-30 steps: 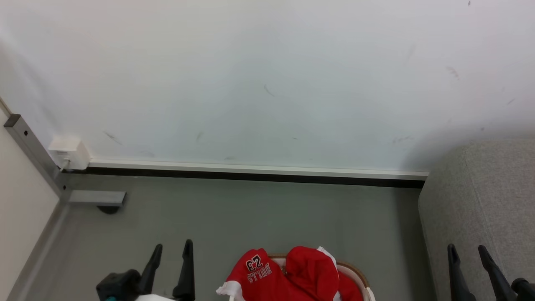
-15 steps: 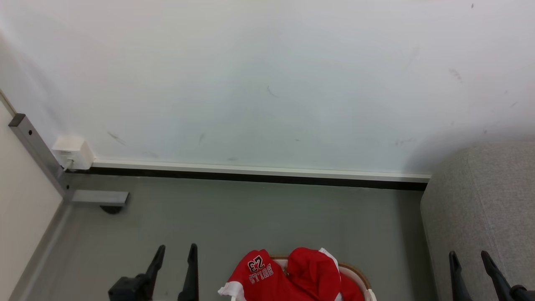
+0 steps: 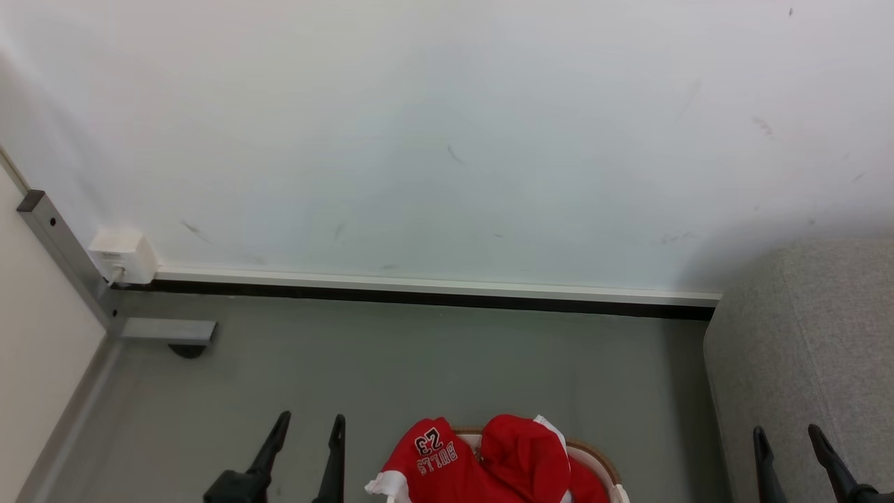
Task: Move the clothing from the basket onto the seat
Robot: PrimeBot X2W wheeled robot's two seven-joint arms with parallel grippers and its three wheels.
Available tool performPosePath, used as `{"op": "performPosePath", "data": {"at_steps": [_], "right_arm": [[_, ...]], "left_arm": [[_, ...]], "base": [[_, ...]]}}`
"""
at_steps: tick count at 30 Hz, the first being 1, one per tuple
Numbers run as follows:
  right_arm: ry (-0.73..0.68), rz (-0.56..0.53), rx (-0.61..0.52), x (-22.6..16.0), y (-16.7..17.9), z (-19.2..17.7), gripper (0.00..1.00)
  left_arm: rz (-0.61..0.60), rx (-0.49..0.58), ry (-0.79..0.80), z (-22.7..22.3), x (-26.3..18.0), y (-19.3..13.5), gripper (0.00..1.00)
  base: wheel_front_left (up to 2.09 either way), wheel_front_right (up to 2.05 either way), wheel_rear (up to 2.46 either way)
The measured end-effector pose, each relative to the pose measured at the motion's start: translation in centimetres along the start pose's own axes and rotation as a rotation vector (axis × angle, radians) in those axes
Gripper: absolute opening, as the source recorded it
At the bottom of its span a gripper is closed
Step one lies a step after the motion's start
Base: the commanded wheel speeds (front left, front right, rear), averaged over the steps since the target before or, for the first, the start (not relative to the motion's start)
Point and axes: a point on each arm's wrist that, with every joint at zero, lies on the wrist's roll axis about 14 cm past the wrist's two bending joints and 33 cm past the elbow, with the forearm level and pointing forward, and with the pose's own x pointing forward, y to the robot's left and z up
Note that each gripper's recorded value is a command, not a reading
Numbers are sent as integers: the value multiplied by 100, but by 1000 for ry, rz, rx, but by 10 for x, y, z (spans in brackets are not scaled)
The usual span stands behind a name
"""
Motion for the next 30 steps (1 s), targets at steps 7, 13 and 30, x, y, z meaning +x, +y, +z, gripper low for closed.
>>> {"op": "performPosePath", "data": {"at_steps": [7,13,30], "right_arm": [[0,9,-35,-1,1,-1,100],[2,16,-72,-3,1,-3,100],[-17,-43,-70,9,-17,2,100]], "left_arm": [[-19,40,-11,0,-1,-4,100],[-38,79,-15,-1,-1,-8,100],[-201,62,38,-24,38,-49,100]], "base": [[0,0,0],[0,0,0],[0,0,0]]}}
